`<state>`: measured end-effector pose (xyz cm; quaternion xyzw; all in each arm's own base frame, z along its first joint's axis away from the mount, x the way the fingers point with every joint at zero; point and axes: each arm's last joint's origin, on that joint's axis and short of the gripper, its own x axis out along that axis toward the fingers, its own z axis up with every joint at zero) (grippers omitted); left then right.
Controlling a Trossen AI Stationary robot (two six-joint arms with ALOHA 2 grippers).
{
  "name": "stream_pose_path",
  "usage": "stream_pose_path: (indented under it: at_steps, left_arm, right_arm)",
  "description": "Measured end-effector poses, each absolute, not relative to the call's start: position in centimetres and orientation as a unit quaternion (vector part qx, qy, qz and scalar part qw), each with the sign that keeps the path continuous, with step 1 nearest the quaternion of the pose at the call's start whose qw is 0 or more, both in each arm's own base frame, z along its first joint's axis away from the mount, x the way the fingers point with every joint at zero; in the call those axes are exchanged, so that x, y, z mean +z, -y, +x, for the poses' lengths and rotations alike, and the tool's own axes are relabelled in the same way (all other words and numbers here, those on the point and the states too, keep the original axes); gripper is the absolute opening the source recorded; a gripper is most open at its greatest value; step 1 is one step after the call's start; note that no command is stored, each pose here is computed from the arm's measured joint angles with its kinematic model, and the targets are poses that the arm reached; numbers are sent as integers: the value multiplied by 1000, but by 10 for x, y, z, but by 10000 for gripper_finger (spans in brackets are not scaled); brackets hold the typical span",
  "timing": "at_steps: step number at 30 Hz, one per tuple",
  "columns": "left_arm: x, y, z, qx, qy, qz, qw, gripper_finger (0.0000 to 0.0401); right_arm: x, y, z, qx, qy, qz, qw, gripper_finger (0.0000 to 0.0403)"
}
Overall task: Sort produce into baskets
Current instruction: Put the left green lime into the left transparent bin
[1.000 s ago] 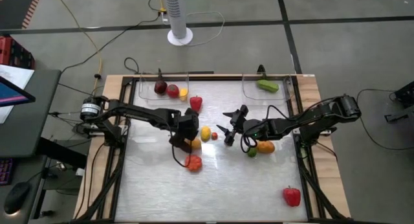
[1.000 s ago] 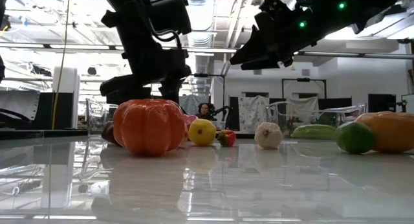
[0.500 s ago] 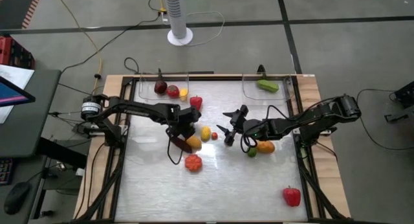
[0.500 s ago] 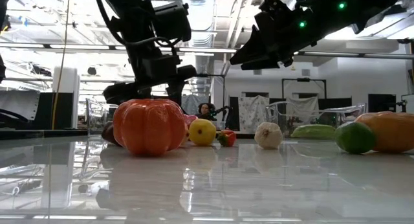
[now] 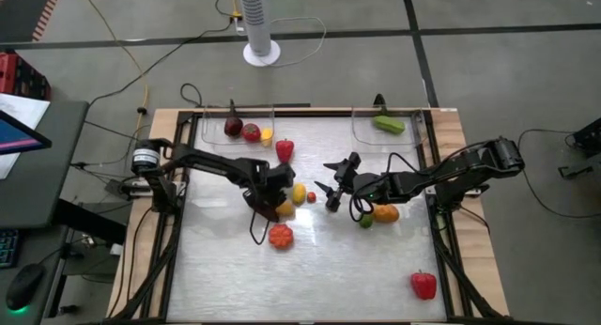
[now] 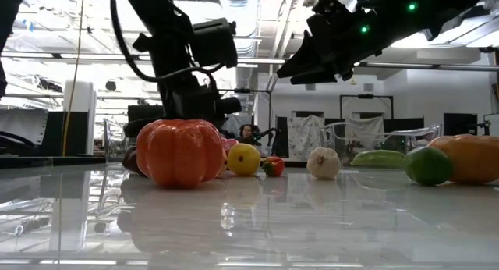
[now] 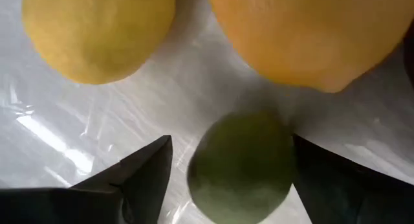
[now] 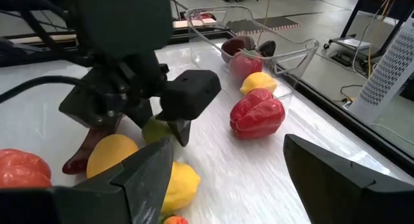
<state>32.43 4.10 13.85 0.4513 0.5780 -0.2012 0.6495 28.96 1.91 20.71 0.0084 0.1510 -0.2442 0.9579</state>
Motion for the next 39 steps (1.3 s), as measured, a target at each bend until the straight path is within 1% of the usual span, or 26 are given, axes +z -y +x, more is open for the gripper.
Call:
stream_pose_path:
  at_steps: [4,9,12,16,19,22,24,27,32,34,36,39]
  left_arm:
    - [141,-38,325,-196,-580,455,646,249]
    - [146,-38,328,-181,-592,441,650,201]
    - [149,-39,329,-160,-606,440,644,177]
    - [157,-41,328,-136,-626,449,623,172]
    - [170,-42,329,-114,-621,450,631,177]
    - [186,-43,331,-84,-600,444,661,177]
    - [194,-45,334,-53,-576,436,689,178]
    - [205,-49,343,-6,-526,406,748,178]
    - [214,-61,365,65,-416,338,842,178]
    - [215,-67,373,73,-376,332,862,178]
    - [215,-73,377,66,-364,333,867,178]
    - [227,-83,383,74,-345,324,877,178]
  right_arm:
    - [207,-19,290,-245,-151,8,958,320]
    - [207,-19,290,-245,-152,8,958,320]
    - [207,-19,290,-245,-152,8,958,320]
    - [207,-19,289,-245,-154,7,957,320]
    - [205,-19,289,-245,-161,4,956,320]
    - [203,-18,288,-249,-171,-1,953,320]
    - [204,-18,286,-252,-174,-3,952,320]
    - [212,-18,281,-264,-171,-5,949,320]
    - [229,-21,258,-310,-173,-11,935,320]
    - [235,-24,249,-324,-171,-8,931,320]
    - [238,-26,241,-332,-178,-7,926,320]
    - [239,-30,231,-354,-187,-18,916,320]
